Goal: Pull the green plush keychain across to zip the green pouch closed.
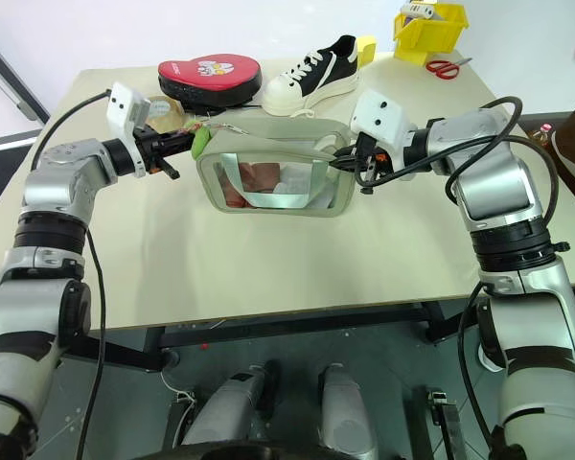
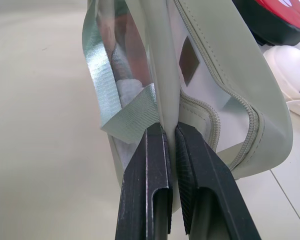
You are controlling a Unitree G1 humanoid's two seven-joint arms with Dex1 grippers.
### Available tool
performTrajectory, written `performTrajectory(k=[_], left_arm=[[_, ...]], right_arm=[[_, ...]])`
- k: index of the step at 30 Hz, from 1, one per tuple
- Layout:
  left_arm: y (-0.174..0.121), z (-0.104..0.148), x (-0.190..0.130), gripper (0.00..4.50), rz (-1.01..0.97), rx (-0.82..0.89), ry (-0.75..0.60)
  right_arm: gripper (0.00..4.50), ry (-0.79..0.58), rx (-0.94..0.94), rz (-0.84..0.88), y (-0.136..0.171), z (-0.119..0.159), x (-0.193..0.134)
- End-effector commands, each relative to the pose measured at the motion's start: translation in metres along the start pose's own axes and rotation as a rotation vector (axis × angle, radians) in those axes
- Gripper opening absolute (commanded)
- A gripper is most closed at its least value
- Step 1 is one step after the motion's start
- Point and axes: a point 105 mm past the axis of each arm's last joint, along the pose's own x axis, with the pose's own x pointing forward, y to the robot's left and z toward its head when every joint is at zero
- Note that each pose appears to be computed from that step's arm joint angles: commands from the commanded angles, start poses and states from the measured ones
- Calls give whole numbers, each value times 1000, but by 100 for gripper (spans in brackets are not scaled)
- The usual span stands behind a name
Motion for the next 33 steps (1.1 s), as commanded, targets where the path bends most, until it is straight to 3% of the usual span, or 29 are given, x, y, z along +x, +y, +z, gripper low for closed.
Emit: performTrajectory(k=[1,6,12,15,21,27,33], left_arm=[[0,54,-7,4,-2,76,-127],[-41,74,8,4,-163,191,-126],[-59,58,27,4,-179,352,-20],[-51,57,29,105,-134,362,-16],[-39,84,11,411,-126,336,-64],[-30,101,-30,411,-165,380,-23],[-50,75,-51,411,-267,413,104]], right_arm=[[0,-14,-26,-16,-5,8,0],[0,-19,-27,-21,-6,10,3],[0,-35,-31,-17,-5,17,4],[0,-37,-27,-19,-4,18,4],[0,-32,-14,-33,-5,15,3],[0,-33,-14,-34,-6,14,3],[0,-39,-23,-31,-8,16,5]])
